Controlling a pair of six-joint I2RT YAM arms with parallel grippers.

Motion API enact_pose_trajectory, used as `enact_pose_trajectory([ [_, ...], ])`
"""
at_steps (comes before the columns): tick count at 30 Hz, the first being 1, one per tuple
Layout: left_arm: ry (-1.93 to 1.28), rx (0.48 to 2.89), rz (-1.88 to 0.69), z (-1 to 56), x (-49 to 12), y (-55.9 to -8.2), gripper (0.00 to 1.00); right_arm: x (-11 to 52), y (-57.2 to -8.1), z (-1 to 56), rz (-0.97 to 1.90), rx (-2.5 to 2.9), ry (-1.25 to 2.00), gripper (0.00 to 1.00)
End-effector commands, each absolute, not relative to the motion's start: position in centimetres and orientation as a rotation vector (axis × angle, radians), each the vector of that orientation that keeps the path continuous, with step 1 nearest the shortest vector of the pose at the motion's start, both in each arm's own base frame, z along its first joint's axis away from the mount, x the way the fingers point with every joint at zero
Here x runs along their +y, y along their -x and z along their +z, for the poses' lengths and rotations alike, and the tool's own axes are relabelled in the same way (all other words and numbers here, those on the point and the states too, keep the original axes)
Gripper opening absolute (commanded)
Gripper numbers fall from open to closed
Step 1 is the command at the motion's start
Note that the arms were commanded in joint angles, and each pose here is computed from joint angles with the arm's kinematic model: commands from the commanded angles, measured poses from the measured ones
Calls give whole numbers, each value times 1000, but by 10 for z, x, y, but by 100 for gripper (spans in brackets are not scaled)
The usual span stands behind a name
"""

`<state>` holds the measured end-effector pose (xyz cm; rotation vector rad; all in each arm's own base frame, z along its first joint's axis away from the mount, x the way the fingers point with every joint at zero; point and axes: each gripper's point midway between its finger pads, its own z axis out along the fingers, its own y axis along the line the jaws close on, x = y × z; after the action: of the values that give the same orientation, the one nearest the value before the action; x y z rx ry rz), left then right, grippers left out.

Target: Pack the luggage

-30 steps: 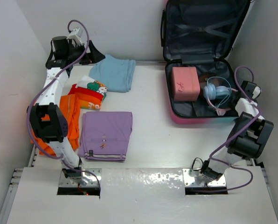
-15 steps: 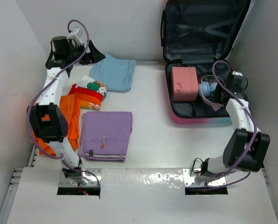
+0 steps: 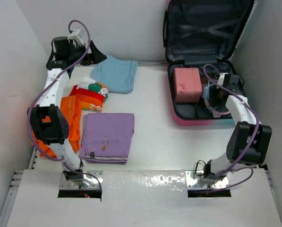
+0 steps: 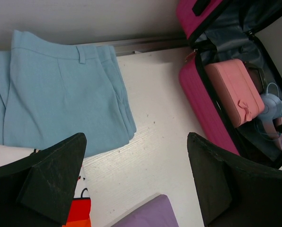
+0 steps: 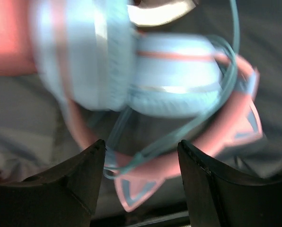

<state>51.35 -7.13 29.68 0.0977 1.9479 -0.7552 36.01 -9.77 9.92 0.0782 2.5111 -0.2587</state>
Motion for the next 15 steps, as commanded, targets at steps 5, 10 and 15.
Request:
enact_pose_trajectory([
  [5,-104,1899,-751,314,-68,-515,84,-47,-384,109,27,2385,160,61],
  [10,-108,1903,-735,313,-67,-514,84,-34,-389,117,92,2321,196,55],
  [15,-97,1909,-731,310,-65,-515,84,-44,-389,78,58,2443,173,47],
])
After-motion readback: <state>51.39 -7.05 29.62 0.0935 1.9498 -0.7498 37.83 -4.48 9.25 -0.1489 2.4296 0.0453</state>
